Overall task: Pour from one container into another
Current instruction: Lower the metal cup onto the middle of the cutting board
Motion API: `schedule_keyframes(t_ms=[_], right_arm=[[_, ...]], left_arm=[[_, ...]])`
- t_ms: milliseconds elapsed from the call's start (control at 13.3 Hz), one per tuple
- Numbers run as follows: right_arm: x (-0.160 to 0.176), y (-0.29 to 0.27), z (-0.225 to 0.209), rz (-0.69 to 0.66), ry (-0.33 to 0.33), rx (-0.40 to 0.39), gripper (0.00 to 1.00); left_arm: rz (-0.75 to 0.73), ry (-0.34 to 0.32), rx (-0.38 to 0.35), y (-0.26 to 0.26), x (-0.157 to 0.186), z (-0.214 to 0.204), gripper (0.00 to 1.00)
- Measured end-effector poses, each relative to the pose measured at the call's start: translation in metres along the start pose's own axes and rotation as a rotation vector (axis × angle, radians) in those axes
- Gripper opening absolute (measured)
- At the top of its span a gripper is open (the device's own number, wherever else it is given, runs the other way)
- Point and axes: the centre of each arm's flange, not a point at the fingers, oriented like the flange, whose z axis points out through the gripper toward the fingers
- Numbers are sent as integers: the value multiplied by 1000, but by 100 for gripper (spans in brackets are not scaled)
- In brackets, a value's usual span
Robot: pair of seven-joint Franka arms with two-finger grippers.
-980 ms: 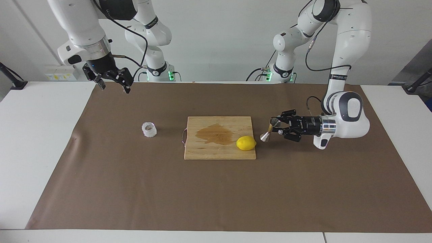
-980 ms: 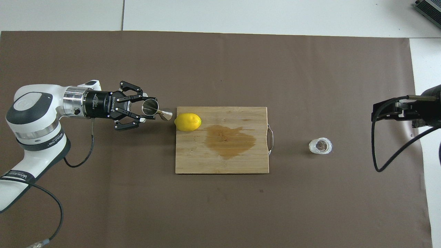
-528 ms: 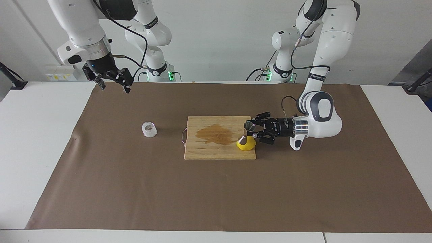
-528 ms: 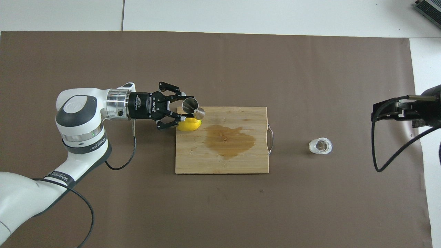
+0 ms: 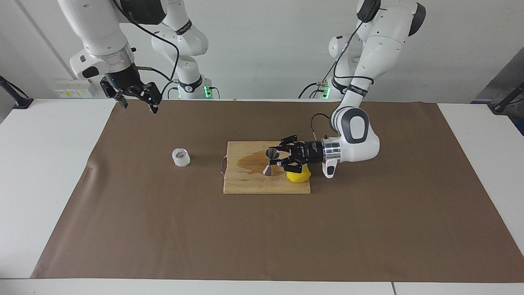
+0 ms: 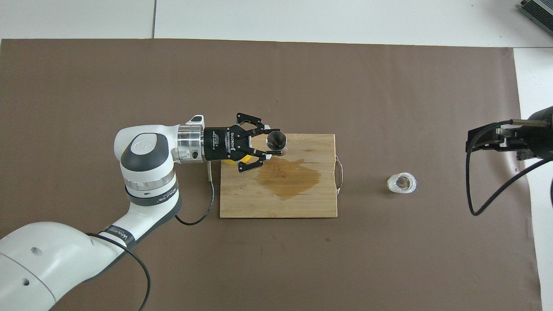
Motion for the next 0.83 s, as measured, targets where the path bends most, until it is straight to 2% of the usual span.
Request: schedule_keyframes(t_ms=[528,829], right_arm=[[0,0,0,0,0,0,100],[0,0,0,0,0,0,100]], left_arm=[[33,73,-49,-37,23,48,50],[43,63,-71,-44,28,54,50]])
